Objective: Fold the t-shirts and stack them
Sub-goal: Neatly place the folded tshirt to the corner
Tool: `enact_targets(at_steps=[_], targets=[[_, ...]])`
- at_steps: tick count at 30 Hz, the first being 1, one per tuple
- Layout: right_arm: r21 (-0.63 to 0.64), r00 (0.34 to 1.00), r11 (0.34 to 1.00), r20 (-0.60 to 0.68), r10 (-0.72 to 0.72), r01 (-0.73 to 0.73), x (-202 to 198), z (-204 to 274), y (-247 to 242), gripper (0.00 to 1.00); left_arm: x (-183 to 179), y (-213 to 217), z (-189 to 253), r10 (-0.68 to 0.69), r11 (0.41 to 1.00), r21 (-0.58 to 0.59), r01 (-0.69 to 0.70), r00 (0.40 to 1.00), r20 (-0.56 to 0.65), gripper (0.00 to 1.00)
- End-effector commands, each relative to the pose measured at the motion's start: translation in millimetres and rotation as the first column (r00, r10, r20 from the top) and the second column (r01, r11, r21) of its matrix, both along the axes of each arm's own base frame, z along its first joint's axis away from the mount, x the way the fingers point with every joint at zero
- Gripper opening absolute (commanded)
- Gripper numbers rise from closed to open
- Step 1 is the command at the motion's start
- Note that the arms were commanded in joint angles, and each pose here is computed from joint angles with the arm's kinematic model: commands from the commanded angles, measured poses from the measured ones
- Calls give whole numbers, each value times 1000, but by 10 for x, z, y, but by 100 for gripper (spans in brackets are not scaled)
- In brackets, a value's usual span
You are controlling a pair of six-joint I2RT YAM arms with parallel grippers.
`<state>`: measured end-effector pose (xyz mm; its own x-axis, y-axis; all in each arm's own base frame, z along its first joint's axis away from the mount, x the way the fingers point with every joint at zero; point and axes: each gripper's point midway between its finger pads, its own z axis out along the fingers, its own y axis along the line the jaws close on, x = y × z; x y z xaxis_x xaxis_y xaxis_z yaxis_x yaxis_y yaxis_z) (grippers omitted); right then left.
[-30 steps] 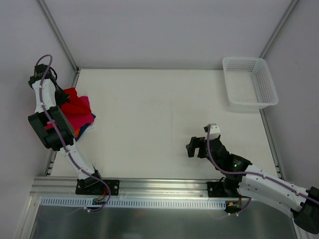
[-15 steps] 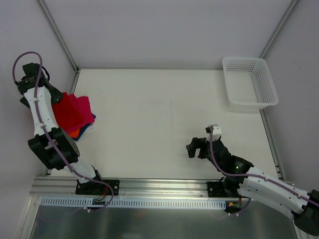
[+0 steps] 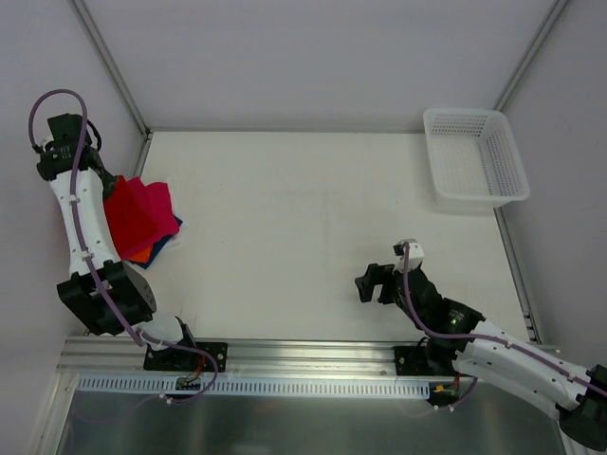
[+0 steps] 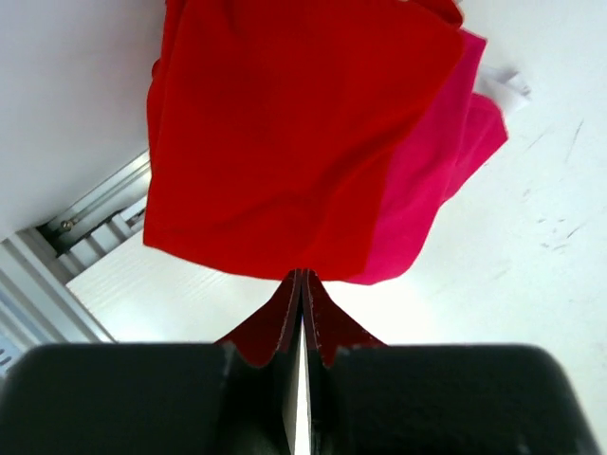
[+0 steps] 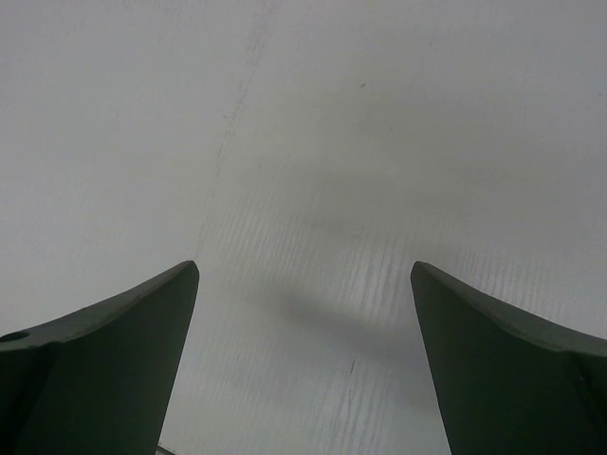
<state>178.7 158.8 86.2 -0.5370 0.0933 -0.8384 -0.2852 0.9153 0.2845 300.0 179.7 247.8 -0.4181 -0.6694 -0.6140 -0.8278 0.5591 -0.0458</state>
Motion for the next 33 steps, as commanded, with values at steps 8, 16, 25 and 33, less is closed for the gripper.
enact_targets(at_steps=[8, 16, 25, 33], targets=[[23, 1000, 1000, 2, -11, 11, -14, 36, 1, 99, 0, 163, -465, 143, 990, 3, -144, 981, -128, 0], [68, 1000, 998, -1, 3, -3, -27, 58, 76, 99, -195, 143, -1476, 198, 974, -24, -225, 898, -393, 0], [31, 1000, 999, -22, 7, -7, -37, 36, 72, 100, 49, -56, -1435, 104, 990, -60, -131, 938, -332, 0], [17, 1000, 1000, -13, 18, -17, 13, 178, 144, 99, -56, -861, 961, -117, 987, 149, 67, 927, 355, 0]])
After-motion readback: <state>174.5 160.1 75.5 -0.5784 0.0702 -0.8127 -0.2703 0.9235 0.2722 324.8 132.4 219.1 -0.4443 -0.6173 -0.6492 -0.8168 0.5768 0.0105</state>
